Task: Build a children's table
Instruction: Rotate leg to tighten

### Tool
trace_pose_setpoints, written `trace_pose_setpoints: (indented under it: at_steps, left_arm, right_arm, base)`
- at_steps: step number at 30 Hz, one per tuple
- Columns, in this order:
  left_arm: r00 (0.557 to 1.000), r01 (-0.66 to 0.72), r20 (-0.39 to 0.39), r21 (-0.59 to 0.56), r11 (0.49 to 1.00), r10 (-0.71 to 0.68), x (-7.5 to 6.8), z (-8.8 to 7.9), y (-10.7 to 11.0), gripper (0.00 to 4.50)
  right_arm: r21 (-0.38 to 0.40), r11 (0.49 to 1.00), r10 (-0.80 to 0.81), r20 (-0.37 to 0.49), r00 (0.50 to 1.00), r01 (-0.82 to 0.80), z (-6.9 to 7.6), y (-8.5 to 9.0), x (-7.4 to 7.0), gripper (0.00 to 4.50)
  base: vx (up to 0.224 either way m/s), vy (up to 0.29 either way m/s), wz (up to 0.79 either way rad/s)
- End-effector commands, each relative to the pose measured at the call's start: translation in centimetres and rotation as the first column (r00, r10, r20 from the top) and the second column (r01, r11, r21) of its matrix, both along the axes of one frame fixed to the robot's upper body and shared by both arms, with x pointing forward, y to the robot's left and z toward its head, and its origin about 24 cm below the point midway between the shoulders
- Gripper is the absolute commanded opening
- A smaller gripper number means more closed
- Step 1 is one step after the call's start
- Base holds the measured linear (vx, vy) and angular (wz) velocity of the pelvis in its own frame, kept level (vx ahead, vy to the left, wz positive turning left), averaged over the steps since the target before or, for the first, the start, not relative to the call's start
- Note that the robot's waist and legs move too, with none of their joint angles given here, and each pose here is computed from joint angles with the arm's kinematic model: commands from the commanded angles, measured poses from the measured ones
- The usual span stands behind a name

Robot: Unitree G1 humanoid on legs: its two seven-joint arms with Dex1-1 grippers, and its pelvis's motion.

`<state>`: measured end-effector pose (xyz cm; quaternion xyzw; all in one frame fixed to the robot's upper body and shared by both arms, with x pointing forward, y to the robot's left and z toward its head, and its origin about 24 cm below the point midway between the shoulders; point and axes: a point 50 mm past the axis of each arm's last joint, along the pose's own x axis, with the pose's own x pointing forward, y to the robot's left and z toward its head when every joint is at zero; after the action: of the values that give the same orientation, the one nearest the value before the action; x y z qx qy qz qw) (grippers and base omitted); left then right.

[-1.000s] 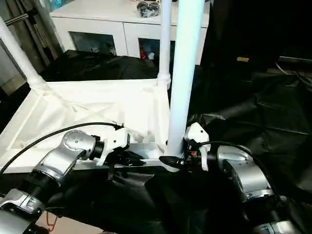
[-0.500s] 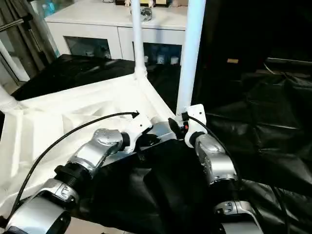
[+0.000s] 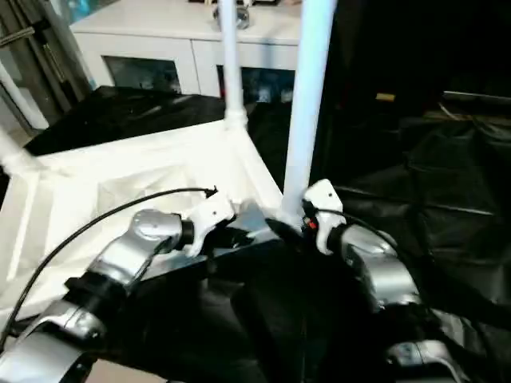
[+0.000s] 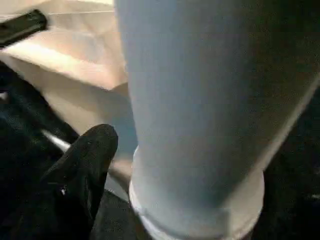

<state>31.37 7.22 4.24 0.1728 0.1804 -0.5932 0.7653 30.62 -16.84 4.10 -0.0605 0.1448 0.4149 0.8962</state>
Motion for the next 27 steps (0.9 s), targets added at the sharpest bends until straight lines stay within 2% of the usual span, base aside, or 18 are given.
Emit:
trace_pose_setpoints:
  at_steps: [1,3,6,7,10,11,14,20,24,25,27]
  left_arm:
    - [0.991,0.131,-0.016,-0.024,0.991,-0.131,-1.2,-0.2,-0.8,0.00]
    - [0.981,0.191,-0.041,-0.026,0.981,-0.192,-1.7,0.0,0.3,0.00]
    - [0.974,0.217,-0.057,-0.018,0.976,-0.218,-1.9,0.0,1.2,0.00]
    - [0.973,0.223,-0.056,-0.015,0.975,-0.224,-2.0,0.0,1.4,0.00]
    - [0.971,0.233,-0.055,-0.006,0.972,-0.233,-2.0,0.0,2.2,0.00]
    - [0.971,0.234,-0.056,-0.005,0.972,-0.233,-2.1,0.0,2.3,0.00]
    - [0.969,0.240,-0.059,-0.006,0.971,-0.240,-2.2,0.1,2.4,0.00]
    - [0.973,0.223,-0.053,-0.013,0.975,-0.224,-2.1,0.0,2.2,0.00]
    - [0.987,0.154,-0.033,-0.021,0.988,-0.154,-1.6,-0.1,1.7,0.00]
    - [0.995,0.095,-0.021,-0.020,0.995,-0.095,-1.1,-0.1,1.3,0.00]
    - [1.000,0.012,-0.013,-0.018,1.000,-0.012,-0.4,-0.1,0.7,0.00]
  right_arm:
    - [0.026,0.980,0.200,-0.032,0.979,-0.199,0.2,1.9,-1.2,3.97]
    - [0.020,0.959,0.285,-0.073,0.956,-0.284,0.4,0.9,-2.2,3.97]
    - [0.025,0.942,0.336,-0.101,0.936,-0.335,0.5,0.4,-3.1,3.97]
    - [0.025,0.937,0.350,-0.111,0.930,-0.349,0.5,0.3,-3.3,3.73]
    - [0.016,0.920,0.389,-0.139,0.911,-0.390,0.3,0.1,-4.2,3.60]
    - [0.015,0.920,0.391,-0.141,0.910,-0.393,0.2,0.1,-4.3,3.32]
    - [0.021,0.917,0.397,-0.149,0.906,-0.398,0.3,0.2,-4.5,3.21]
    - [0.052,0.921,0.389,-0.160,0.907,-0.386,0.1,1.0,-4.6,2.86]
    - [0.050,0.952,0.306,-0.157,0.939,-0.302,-0.5,1.4,-4.1,2.84]
    - [0.010,0.980,0.199,-0.132,0.971,-0.199,-1.1,1.6,-3.3,2.84]
    - [-0.044,0.999,0.013,-0.104,0.994,-0.018,-2.0,1.8,-1.8,2.83]
  base:
    - [0.000,0.000,0.00]
    - [0.000,0.000,0.00]
    - [0.000,0.000,0.00]
    - [0.000,0.000,0.00]
    - [0.000,0.000,0.00]
    - [0.000,0.000,0.00]
    - [0.000,0.000,0.00]
    - [0.000,0.000,0.00]
    - [0.000,0.000,0.00]
    - [0.000,0.000,0.00]
    - [0.000,0.000,0.00]
